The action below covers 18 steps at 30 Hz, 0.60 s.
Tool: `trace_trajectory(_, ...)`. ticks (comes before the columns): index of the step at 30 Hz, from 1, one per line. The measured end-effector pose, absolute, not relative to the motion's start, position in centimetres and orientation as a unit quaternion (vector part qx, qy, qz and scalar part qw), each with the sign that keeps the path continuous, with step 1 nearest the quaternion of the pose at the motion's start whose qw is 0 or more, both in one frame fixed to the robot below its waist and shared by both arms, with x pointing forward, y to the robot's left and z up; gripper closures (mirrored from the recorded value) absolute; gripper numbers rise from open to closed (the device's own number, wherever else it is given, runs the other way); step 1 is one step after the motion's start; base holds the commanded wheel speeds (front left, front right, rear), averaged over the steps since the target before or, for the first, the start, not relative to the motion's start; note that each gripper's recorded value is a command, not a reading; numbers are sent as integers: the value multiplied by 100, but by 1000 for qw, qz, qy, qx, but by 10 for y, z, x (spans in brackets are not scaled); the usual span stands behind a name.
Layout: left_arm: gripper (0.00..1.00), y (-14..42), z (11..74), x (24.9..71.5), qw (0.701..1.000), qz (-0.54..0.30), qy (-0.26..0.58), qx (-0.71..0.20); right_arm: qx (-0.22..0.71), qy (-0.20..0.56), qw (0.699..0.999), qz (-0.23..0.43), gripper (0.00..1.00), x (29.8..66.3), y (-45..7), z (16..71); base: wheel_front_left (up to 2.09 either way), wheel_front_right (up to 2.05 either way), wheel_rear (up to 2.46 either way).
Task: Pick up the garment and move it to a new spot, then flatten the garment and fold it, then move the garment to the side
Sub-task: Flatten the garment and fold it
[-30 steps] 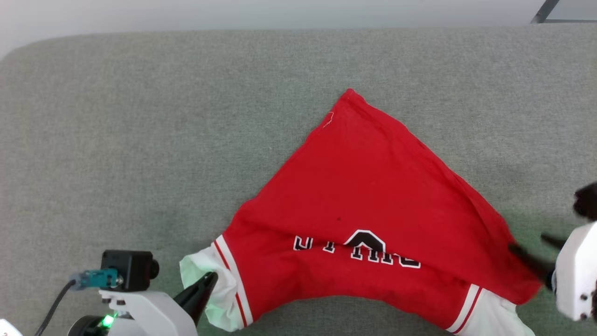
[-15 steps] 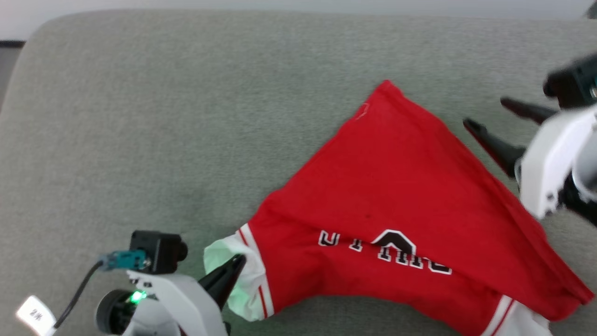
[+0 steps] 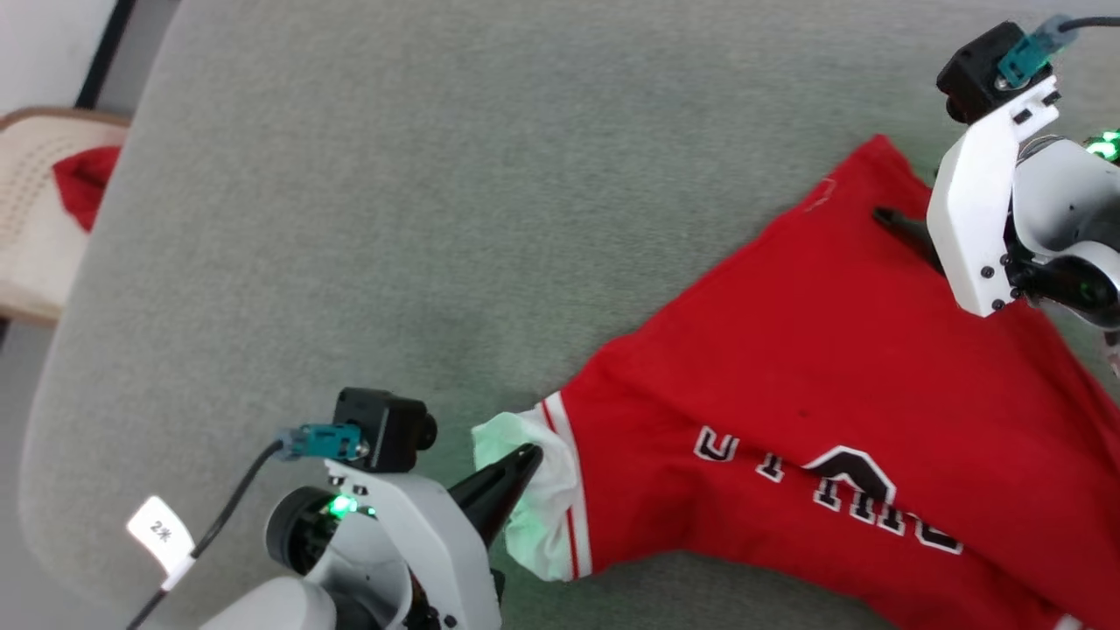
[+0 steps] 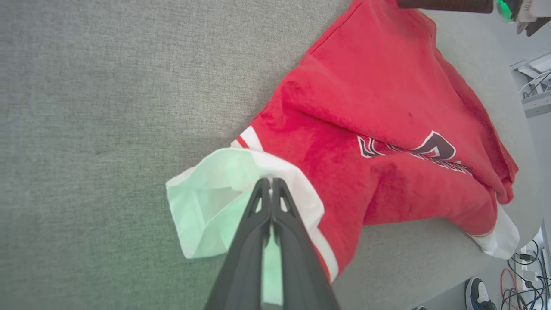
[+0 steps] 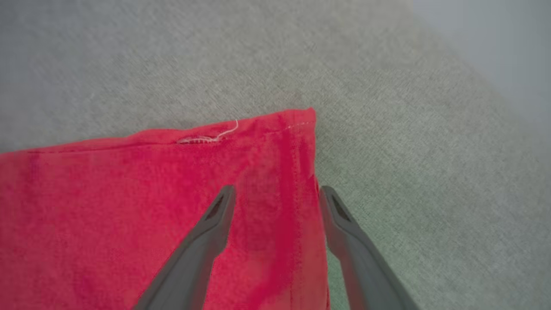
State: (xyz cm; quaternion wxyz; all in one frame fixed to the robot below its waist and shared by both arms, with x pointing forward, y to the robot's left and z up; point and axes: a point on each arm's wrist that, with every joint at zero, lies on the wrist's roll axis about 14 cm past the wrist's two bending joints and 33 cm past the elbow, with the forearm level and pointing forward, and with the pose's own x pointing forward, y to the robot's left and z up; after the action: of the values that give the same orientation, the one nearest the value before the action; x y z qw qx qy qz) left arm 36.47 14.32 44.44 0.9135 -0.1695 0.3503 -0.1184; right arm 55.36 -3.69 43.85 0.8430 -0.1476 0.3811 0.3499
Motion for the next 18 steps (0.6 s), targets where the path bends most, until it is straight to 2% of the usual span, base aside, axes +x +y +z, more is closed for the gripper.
trace_trajectory(11,100,154,430,361,910,-93,363,-178,-204,489,769,357,0,553,-26,390,0,0,0)
trace_trajectory(12,100,155,429,361,910,-91,364,-178,-206,499,763,355,29,553,-27,388,0,0,0)
trace_trajectory(13,100,156,427,360,909,-90,366,-178,-208,509,757,354,90,552,-27,387,0,0,0)
trace_trajectory(14,100,156,426,360,909,-89,366,-178,-210,518,751,351,100,552,-29,387,0,0,0)
trace_trajectory(18,100,156,425,362,909,-90,366,-179,-218,533,744,338,100,553,-37,387,0,0,0)
